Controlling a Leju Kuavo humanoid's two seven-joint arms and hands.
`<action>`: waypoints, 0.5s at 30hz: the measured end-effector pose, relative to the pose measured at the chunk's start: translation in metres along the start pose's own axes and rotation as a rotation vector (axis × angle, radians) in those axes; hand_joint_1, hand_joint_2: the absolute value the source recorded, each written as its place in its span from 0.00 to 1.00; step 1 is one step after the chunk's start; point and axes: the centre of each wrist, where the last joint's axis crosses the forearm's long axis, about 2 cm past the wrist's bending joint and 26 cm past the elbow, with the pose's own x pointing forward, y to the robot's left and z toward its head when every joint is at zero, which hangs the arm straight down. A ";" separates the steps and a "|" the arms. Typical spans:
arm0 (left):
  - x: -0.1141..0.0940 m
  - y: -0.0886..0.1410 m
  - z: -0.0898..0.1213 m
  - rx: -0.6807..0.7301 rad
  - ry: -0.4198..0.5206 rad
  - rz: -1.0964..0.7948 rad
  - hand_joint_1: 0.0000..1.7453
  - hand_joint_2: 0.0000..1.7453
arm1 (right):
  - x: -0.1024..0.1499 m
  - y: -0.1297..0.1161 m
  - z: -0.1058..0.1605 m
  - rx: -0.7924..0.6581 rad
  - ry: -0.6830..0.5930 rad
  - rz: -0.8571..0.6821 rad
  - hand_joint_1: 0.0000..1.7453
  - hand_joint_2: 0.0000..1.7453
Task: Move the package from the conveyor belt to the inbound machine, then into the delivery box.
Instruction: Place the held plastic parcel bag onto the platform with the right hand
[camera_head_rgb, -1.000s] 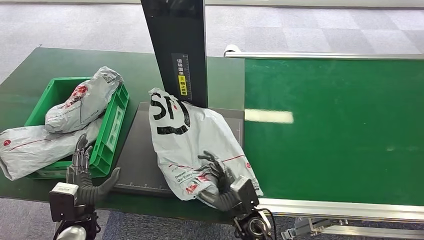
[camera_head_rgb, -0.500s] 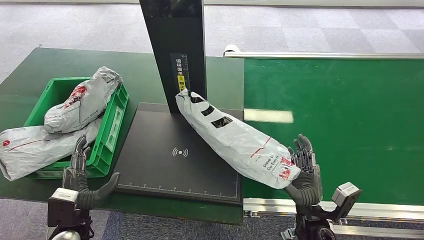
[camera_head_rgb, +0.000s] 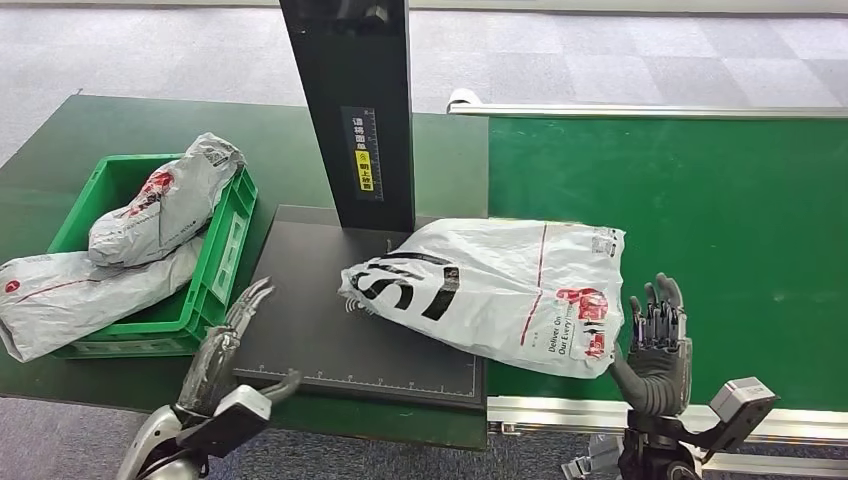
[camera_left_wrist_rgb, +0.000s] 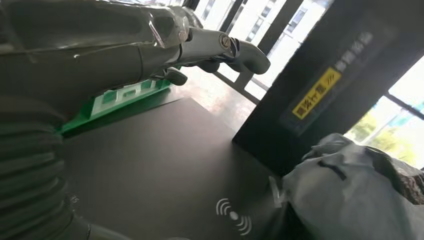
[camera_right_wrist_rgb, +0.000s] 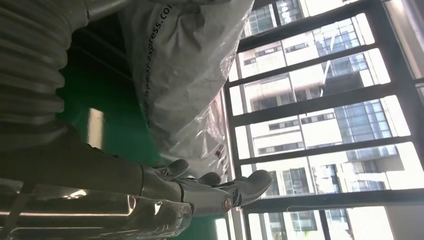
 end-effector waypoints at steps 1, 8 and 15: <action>0.003 -0.005 -0.004 -0.017 -0.007 -0.050 0.00 1.00 | 0.001 -0.001 0.000 -0.007 -0.007 0.001 0.00 1.00; 0.022 -0.042 -0.033 -0.021 -0.087 -0.197 0.00 1.00 | 0.009 -0.004 -0.001 -0.036 -0.045 -0.002 0.00 1.00; 0.035 -0.067 -0.042 -0.050 -0.143 -0.221 0.00 1.00 | 0.011 -0.002 0.001 -0.045 -0.055 -0.010 0.00 1.00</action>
